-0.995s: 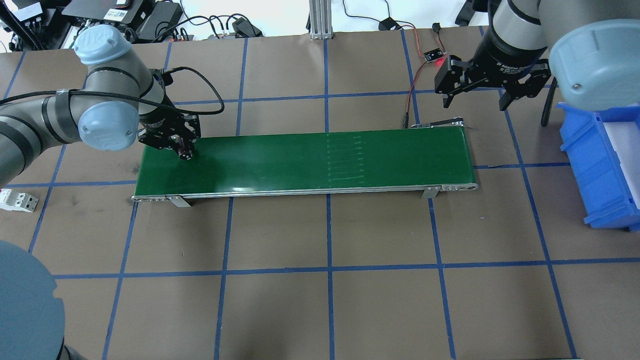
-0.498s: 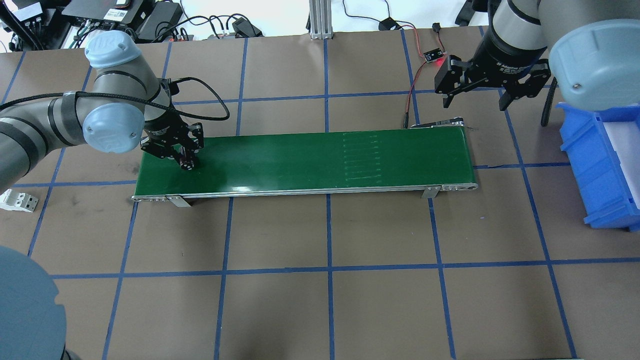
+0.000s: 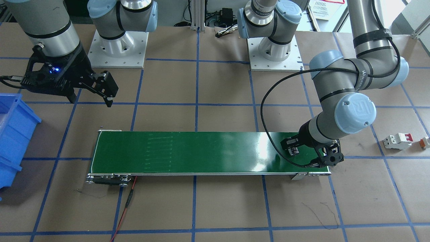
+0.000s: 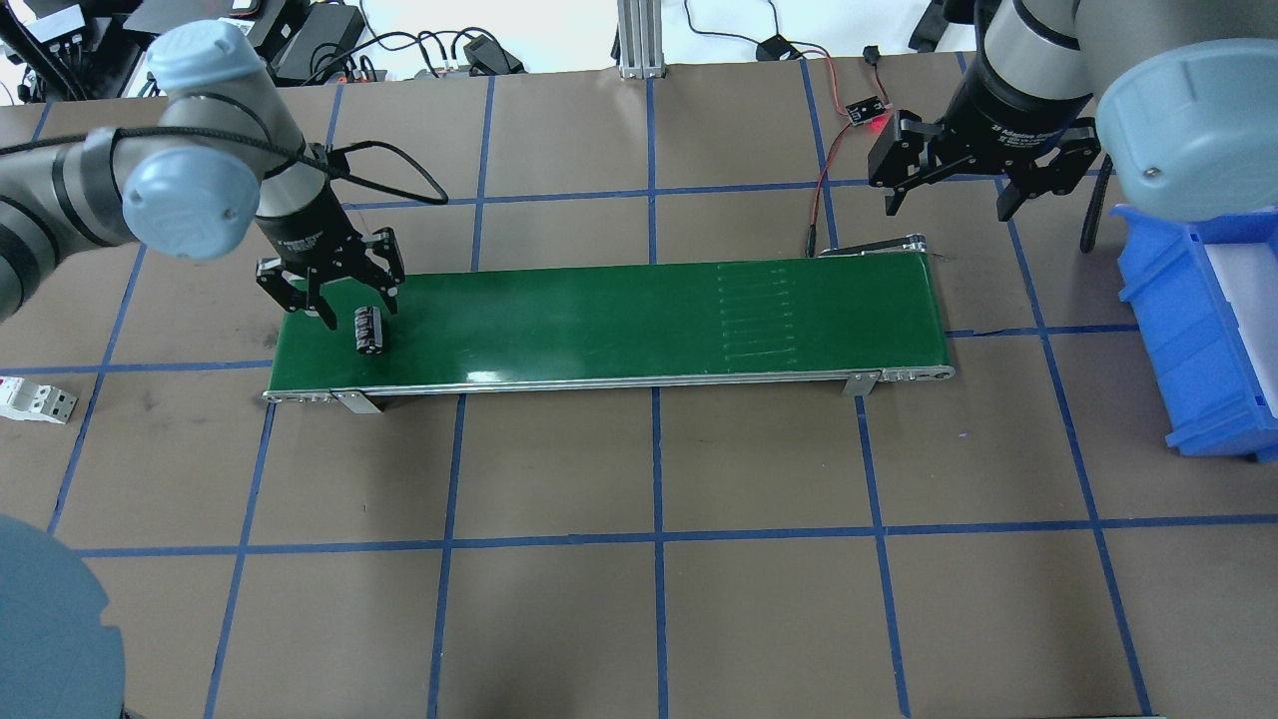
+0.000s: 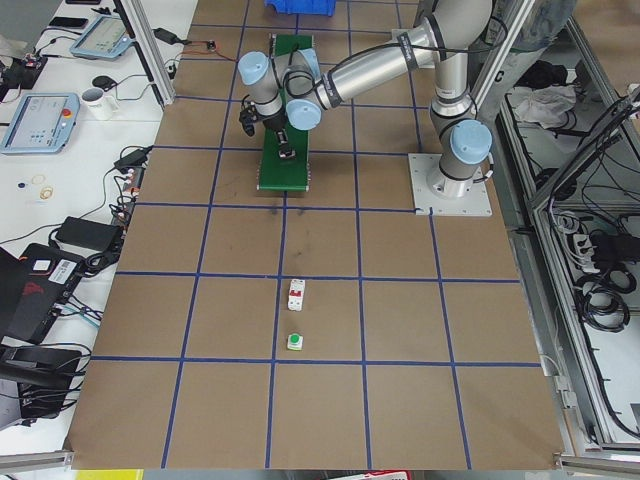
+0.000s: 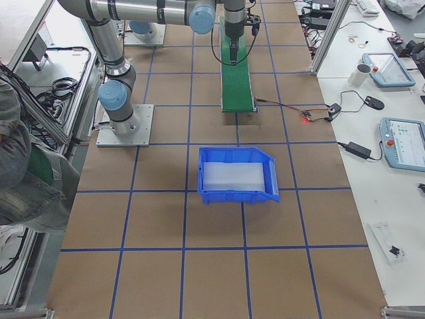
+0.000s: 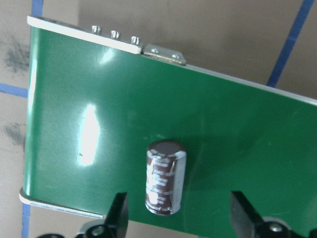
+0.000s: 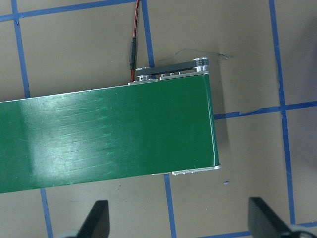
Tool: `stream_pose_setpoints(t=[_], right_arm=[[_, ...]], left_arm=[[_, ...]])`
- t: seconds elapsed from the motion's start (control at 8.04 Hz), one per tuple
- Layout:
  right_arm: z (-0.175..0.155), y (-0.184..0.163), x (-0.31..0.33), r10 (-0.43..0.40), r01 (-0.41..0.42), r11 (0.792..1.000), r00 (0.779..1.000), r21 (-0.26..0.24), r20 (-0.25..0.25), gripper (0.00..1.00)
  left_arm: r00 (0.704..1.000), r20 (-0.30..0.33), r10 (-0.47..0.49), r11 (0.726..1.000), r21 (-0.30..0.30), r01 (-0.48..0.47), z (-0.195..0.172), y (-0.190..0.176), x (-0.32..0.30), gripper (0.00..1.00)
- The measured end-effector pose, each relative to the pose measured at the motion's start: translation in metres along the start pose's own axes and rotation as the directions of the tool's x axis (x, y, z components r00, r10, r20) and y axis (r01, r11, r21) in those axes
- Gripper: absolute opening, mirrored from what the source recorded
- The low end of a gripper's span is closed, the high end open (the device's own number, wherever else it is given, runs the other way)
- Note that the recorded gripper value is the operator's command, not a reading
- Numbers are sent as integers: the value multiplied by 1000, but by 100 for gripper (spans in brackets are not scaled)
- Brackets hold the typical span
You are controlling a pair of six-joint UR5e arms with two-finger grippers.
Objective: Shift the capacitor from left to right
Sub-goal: 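Set the capacitor on the green belt and open the left gripper, then raise the left gripper away while the right gripper moves over the belt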
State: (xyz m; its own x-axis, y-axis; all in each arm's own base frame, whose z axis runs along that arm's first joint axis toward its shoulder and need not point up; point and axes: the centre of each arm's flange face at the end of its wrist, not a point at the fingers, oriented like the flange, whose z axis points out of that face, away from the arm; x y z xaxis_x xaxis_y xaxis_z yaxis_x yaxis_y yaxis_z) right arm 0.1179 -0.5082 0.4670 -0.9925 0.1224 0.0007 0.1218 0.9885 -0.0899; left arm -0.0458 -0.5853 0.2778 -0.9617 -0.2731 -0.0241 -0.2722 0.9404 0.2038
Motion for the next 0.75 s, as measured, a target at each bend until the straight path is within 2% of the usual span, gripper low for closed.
stream_pose_setpoints(t=[0.37,0.75], right_arm=[[2,0,-1,-2,2,1000,1000,-5,9,100],[9,-1,-2,-9,9,1000,1000,-23,15,100]], left_arm=[[1000,-8,-6,1000,-3,6,-93,-14,3,100],[1000,-8,-13,1000,26,13,-131,-12,-2,100]])
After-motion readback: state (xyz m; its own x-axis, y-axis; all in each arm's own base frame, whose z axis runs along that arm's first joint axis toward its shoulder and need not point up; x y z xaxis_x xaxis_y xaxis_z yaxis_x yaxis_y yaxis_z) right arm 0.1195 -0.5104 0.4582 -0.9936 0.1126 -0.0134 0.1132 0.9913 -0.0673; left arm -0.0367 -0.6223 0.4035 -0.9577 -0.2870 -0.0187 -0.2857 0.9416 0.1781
